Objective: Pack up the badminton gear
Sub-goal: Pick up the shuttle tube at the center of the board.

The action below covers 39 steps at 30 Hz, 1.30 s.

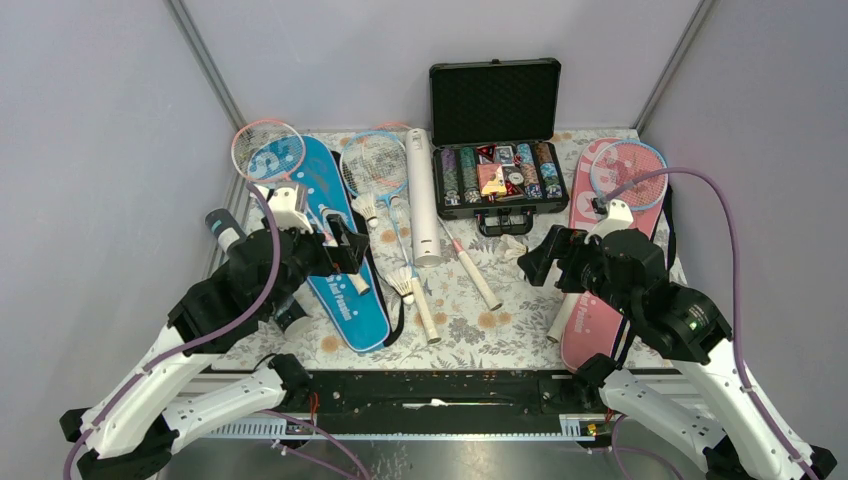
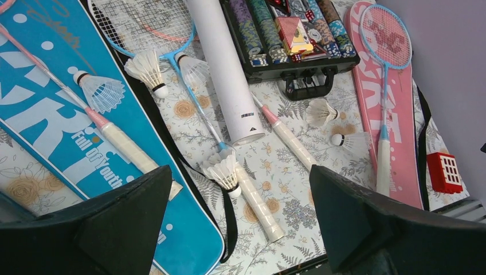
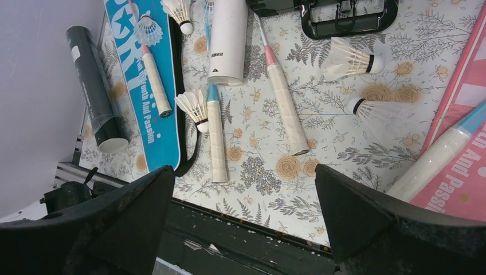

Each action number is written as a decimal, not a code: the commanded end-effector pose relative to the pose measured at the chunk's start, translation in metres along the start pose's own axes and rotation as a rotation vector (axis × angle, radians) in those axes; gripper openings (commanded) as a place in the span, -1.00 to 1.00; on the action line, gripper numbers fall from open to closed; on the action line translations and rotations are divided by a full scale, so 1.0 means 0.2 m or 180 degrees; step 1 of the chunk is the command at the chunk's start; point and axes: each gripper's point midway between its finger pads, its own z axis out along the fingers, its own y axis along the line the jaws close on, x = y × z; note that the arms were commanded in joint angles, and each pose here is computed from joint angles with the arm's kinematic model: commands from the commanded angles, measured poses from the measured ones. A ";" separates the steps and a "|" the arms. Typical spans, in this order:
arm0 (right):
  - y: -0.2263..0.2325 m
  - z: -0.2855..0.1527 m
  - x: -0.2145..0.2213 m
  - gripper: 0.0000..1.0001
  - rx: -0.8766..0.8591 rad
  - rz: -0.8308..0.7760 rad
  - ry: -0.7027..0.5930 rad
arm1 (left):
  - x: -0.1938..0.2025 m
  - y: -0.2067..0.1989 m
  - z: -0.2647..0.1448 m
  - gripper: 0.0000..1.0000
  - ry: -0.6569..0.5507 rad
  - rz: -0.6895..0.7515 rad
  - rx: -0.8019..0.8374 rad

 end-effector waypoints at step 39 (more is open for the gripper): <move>0.28 1.68 0.36 0.76 0.0193 0.0034 0.0739 | 0.25 0.33 -0.01 0.97 0.0051 0.0301 -0.0651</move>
